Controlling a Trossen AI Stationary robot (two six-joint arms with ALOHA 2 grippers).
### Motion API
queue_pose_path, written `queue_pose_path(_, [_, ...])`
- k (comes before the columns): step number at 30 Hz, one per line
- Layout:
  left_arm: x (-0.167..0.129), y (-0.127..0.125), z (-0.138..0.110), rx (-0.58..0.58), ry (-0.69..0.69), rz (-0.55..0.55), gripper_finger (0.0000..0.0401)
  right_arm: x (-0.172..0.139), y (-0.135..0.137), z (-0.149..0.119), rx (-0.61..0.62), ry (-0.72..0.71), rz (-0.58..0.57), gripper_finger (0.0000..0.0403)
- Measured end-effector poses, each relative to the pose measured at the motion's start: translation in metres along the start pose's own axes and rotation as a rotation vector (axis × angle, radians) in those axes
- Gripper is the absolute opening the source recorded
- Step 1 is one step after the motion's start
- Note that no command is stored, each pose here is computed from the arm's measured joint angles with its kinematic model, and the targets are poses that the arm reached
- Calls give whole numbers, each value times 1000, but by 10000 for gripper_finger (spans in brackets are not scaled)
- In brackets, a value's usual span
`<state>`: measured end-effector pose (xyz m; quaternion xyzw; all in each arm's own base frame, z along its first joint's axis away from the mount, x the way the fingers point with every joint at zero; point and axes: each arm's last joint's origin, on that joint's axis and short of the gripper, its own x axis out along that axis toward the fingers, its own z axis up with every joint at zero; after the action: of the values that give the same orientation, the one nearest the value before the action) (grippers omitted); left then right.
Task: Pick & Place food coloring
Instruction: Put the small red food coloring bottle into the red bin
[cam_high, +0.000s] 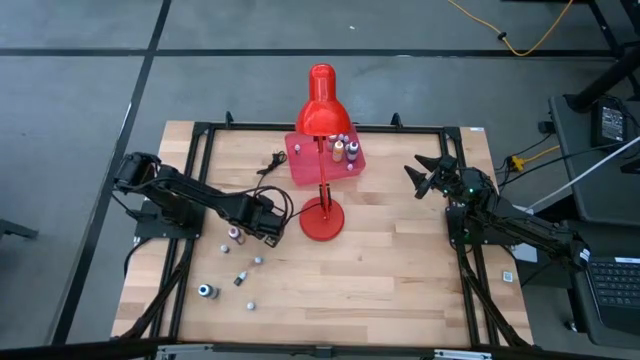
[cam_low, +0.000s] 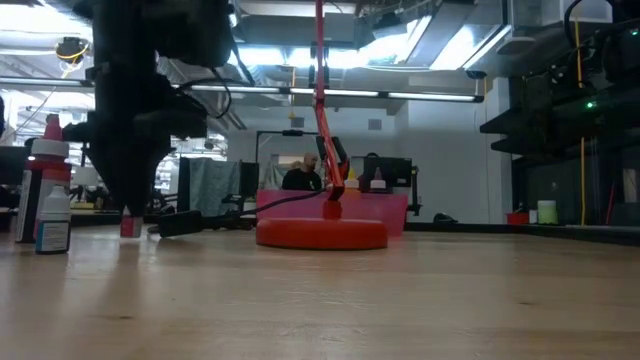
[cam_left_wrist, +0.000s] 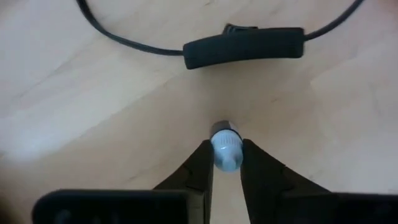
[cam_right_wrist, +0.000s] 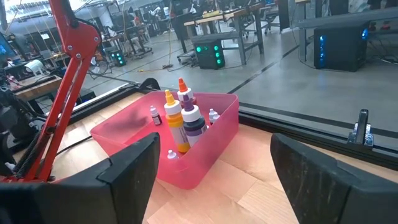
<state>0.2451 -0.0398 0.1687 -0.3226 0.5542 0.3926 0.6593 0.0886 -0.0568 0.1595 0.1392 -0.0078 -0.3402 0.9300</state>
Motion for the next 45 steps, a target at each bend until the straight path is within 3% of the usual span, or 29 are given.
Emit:
queue_pose_path(8, [-56, 22, 19, 59, -81, 28, 58, 0, 0, 0, 1, -1, 0, 306])
queue_pose_path(22, [-123, 110, 68, 74, -269, -8, 58, 0, 0, 0, 1, 0, 0, 306])
queue_pose_path(32, [-121, 139, 130, 233, -307, 8, 53, 0, 0, 0, 1, 0, 0, 306])
queue_pose_path(45, [-78, 110, 212, 603, -193, 56, 53, 0, 0, 0, 1, 0, 0, 306])
